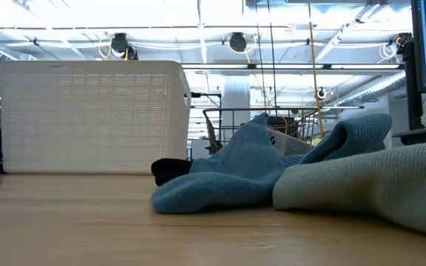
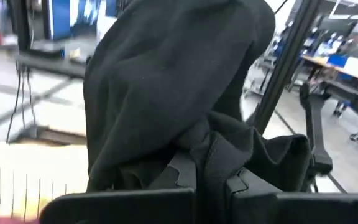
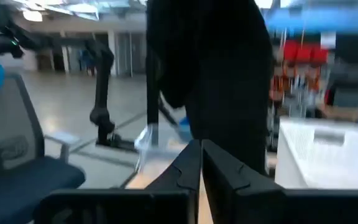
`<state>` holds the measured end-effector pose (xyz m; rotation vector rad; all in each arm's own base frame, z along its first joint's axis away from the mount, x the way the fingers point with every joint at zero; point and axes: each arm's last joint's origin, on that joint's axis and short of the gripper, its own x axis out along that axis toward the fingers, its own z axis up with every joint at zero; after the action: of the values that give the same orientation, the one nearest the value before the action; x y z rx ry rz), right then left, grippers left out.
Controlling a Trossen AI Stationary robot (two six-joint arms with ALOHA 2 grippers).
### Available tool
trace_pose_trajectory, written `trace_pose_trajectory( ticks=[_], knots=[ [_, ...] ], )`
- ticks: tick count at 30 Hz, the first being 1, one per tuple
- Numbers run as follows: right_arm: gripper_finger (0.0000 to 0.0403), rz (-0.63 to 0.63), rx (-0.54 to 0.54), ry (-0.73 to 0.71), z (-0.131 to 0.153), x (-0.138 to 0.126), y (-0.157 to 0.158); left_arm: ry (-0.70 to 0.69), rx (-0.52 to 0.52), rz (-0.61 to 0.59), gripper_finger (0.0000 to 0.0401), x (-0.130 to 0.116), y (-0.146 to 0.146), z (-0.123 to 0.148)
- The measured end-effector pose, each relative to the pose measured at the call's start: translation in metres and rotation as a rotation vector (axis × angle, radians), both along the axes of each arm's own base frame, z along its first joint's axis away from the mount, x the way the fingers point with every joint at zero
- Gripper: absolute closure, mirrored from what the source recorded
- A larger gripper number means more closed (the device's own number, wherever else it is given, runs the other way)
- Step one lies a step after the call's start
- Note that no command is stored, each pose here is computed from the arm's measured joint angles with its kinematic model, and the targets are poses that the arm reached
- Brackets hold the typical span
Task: Pick & Place Cloths
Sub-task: Put the black boxers into the gold wire basket
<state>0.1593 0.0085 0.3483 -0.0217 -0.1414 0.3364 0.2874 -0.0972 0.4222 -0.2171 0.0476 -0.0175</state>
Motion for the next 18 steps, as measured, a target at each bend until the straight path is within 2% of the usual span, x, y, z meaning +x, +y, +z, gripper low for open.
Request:
trace_pose_trajectory(
  ticks=[7, 18],
  knots=[
    [0.033, 0.017, -0.075, -0.215, 0.013, 0.011, 0.008, -0.066, 0.01, -0.037, 0.0399, 0.004, 0.008, 0.006],
    [0.018, -0.122, -0.122, -0.32, 0.015, 0.037, 0.018, -0.066, -0.006, -0.023, 0.0399, 0.005, 0.012, 0.006]
  ],
)
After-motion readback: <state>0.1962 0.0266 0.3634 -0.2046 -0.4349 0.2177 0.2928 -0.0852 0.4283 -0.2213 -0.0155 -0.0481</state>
